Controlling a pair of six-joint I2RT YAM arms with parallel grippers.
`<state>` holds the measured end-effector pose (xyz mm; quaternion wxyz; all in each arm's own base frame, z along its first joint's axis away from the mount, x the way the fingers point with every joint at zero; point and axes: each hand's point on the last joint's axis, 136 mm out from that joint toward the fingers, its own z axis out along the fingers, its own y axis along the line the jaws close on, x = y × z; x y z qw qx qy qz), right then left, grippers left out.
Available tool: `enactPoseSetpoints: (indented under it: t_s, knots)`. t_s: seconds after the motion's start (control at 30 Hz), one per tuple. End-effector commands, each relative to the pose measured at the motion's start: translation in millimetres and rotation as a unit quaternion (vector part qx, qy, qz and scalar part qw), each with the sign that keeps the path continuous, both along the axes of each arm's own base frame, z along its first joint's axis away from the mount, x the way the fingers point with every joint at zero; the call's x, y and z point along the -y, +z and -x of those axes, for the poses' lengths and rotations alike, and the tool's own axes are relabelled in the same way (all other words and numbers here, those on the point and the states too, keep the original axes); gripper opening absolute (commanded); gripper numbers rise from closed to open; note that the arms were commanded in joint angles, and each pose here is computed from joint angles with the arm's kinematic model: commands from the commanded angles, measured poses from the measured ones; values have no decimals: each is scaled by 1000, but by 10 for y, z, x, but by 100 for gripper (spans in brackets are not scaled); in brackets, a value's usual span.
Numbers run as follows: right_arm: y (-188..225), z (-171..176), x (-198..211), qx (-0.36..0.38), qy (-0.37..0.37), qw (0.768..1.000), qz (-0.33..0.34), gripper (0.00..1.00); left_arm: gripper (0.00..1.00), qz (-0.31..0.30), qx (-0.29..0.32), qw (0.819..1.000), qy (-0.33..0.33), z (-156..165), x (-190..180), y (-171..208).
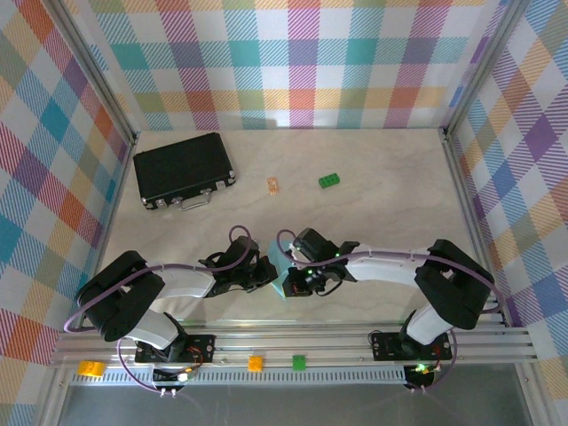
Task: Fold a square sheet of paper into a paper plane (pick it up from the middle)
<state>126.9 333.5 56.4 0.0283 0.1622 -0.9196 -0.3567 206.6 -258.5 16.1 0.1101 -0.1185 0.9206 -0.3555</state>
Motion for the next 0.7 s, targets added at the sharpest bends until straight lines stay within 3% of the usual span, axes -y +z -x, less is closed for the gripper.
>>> enactPoseSetpoints:
  t_s: [0.0, 0.43, 0.67]
  knots:
    - [24, -59, -219, -3, 0, 1000, -14, 0, 0, -87, -57, 995, 3, 280, -336, -437]
    - [-112, 207, 479, 15, -20, 997, 70, 8, 0, -89, -55, 995, 3, 278, -346, -417]
    - [301, 41, 54, 29, -25, 999, -18, 9, 0, -88, -53, 995, 2, 268, -332, -403]
